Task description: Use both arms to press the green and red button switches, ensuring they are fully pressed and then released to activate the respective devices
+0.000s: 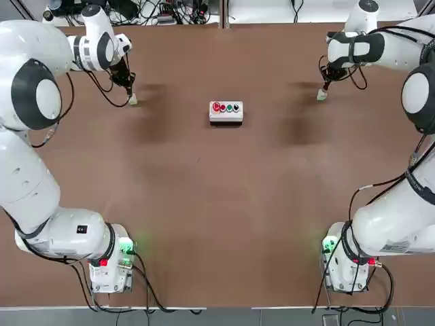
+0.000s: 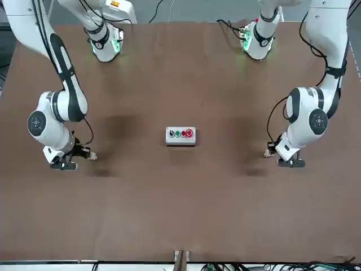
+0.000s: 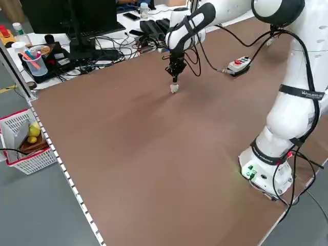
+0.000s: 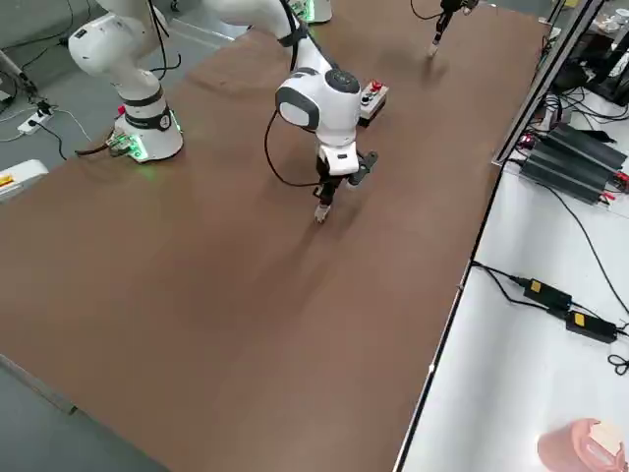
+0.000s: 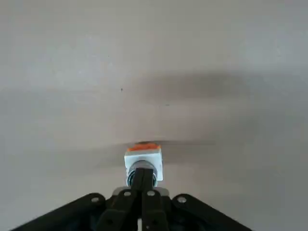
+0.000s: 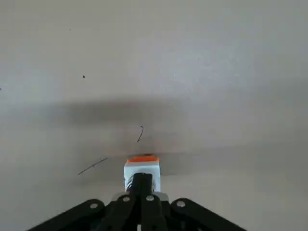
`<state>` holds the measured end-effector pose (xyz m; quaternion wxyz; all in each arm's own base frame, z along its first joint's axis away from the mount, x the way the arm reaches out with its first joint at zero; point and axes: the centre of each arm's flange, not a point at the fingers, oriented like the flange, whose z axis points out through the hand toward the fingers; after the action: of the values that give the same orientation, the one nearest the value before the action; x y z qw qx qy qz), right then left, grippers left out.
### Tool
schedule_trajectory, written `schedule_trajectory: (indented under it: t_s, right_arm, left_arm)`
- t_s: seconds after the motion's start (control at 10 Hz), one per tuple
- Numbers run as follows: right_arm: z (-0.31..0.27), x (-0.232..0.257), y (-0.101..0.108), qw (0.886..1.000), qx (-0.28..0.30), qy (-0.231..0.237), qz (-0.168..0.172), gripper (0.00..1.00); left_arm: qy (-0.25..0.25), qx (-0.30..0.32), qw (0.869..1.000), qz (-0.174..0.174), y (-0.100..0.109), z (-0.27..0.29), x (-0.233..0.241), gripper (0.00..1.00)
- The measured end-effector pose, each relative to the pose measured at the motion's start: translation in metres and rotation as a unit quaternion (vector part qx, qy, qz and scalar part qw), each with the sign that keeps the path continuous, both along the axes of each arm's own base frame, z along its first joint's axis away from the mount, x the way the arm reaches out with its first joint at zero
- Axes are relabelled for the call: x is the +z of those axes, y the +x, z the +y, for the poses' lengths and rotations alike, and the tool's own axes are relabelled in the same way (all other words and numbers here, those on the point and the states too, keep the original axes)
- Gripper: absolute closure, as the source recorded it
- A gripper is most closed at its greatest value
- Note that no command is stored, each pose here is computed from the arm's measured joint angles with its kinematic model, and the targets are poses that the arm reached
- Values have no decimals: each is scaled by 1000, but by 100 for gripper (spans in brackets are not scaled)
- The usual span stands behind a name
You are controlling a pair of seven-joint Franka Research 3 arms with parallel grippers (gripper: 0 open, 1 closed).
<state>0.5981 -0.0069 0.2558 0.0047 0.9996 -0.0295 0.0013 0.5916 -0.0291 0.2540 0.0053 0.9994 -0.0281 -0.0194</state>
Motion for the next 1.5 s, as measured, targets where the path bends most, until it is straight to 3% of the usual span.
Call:
schedule_trajectory:
  t_s: [1.1, 1.4, 1.5]
  right_arm:
    - [0, 5, 0, 1000, -1, -1, 30, 99]
    - [0, 8, 1, 1000, -3, 0, 29, 99]
    - [0, 16, 4, 1000, -9, 0, 30, 98]
  left_arm:
    - [1, 1, 1000, 17, 5, 0, 25, 99]
    - [0, 0, 1000, 11, 14, 0, 83, 86]
    - [0, 0, 1000, 10, 19, -1, 115, 74]
